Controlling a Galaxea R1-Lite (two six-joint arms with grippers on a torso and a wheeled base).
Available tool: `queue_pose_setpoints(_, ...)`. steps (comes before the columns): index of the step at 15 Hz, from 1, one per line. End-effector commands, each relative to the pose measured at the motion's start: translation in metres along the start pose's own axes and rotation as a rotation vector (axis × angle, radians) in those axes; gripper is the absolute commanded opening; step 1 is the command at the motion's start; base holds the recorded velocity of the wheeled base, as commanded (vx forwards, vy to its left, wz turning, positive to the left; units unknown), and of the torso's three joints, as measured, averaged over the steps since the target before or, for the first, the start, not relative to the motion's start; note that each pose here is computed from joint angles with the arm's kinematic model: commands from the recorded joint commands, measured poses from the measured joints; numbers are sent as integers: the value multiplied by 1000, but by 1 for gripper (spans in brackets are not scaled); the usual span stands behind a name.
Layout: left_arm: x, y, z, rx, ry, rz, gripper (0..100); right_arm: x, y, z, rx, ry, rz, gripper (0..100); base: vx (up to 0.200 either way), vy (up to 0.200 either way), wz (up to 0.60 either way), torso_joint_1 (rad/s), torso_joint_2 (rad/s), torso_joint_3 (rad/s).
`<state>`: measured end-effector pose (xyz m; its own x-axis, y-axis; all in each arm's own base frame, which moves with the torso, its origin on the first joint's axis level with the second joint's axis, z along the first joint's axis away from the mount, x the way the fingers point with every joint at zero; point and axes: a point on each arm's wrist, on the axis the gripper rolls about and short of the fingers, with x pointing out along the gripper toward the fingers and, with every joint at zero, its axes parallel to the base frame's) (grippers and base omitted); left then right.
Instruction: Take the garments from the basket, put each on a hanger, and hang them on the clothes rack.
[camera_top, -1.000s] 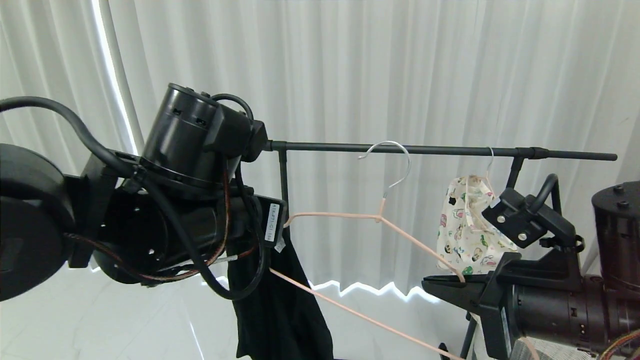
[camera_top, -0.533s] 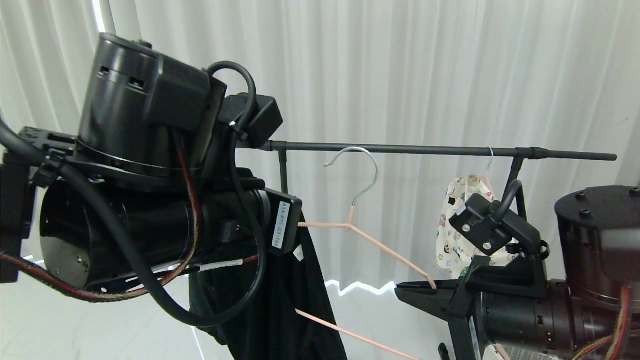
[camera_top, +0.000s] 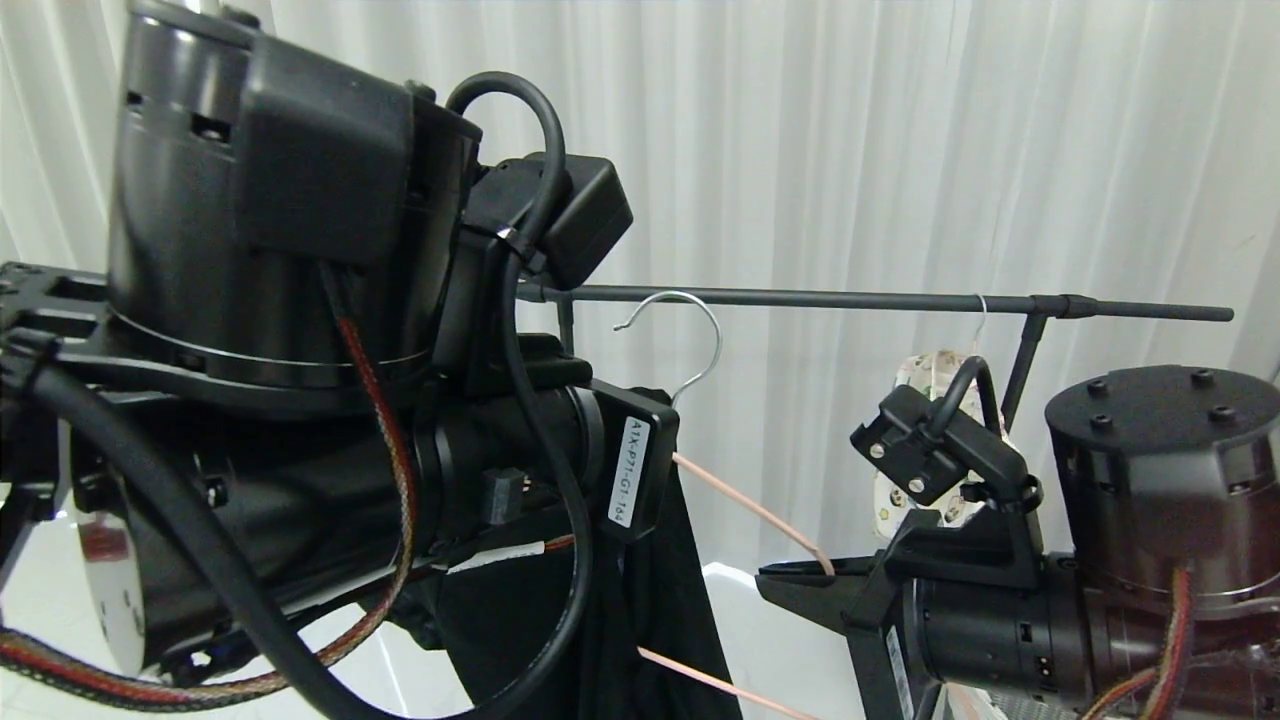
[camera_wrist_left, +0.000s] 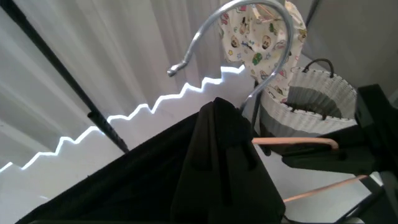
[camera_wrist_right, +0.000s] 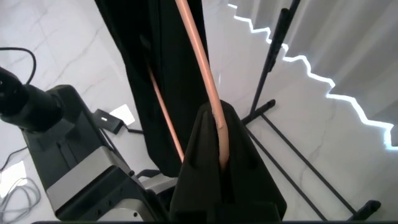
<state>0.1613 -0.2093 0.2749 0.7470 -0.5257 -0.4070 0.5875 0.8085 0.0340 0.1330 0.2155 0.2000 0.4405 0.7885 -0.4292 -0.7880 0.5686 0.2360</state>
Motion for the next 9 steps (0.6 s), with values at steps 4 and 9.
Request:
queue_pose_setpoints(4, -4, 0, 1, 5, -10, -6, 100, 0, -3, 0, 5, -9, -46, 0, 0, 0, 0, 0, 0, 0)
queue_pose_setpoints(9, -3, 21, 4, 39, -15, 72, 100, -5, -15, 7, 48, -73, -137, 0, 0, 0, 0, 0, 0, 0)
